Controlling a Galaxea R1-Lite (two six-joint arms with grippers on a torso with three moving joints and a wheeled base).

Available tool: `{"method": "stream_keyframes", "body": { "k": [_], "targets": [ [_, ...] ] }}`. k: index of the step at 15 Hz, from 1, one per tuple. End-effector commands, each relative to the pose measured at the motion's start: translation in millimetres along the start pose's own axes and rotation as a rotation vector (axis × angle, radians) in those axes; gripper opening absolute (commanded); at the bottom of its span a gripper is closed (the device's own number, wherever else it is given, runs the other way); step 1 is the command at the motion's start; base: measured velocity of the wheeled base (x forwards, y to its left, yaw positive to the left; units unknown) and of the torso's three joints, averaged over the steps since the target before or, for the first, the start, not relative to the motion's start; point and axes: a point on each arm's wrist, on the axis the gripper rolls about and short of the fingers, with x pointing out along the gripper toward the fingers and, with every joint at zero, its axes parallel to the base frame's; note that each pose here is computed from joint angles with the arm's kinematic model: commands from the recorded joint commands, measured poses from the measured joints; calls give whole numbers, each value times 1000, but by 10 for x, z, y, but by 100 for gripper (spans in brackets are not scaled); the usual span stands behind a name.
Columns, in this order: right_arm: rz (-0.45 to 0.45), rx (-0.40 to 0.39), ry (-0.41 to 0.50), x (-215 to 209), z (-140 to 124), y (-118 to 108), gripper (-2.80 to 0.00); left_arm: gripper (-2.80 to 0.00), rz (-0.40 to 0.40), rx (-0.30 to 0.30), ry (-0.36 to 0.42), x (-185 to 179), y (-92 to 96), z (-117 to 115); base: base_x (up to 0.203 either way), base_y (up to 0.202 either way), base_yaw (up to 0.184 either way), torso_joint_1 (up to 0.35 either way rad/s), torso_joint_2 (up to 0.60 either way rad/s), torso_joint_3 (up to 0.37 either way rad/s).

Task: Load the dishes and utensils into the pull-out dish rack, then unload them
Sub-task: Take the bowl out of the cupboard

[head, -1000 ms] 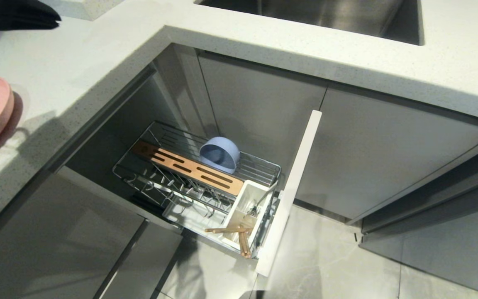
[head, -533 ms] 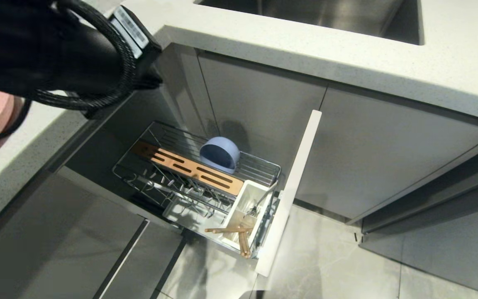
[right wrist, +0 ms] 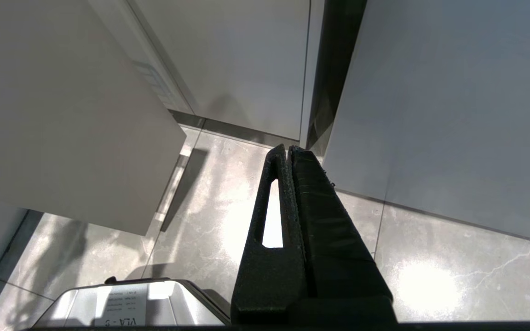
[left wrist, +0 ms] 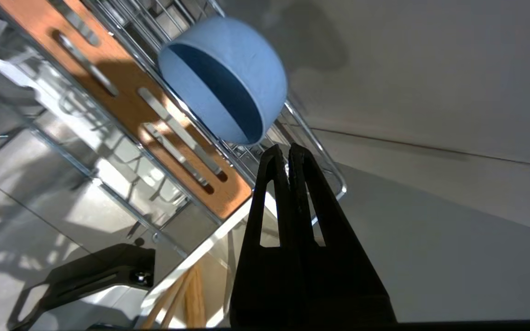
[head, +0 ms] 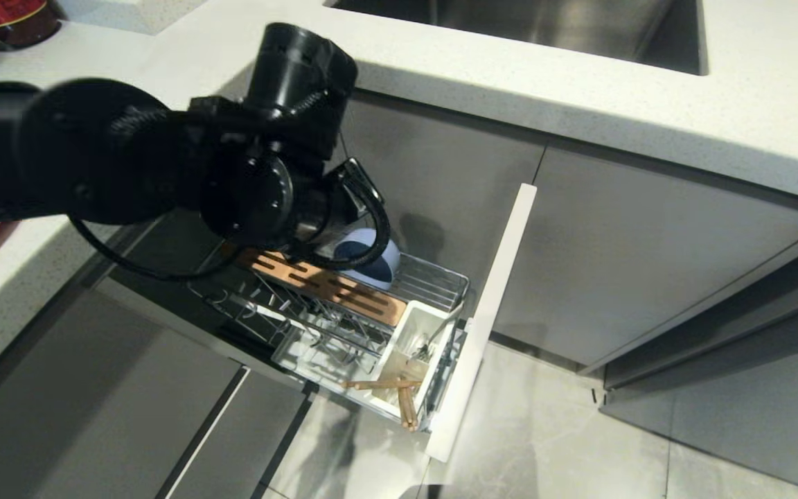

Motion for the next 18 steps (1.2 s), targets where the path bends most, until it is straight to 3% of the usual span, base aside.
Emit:
{"method": "stream_keyframes", "body": {
  "k": [1, 4, 10, 11, 18],
  "targets": [
    [0, 1, -5, -3, -1, 0, -280, -280, 37, 19, 52, 369, 30, -217, 0, 0, 0, 0, 0, 0],
    [0, 1, -5, -3, -1, 0, -280, -280, 34, 12, 82, 626, 115, -253, 0, 0, 0, 0, 0, 0],
    [0, 1, -5, -3, -1, 0, -280, -280, 47, 43, 89, 705, 145, -309, 0, 0, 0, 0, 0, 0],
    [0, 1, -5, -3, -1, 0, -280, 0, 45, 43, 88, 708, 139, -313, 0, 0, 0, 0, 0, 0],
    [0, 1, -5, -3, -1, 0, -280, 0, 6, 30, 53, 880, 76, -390, 0, 0, 0, 0, 0, 0]
  ]
}}
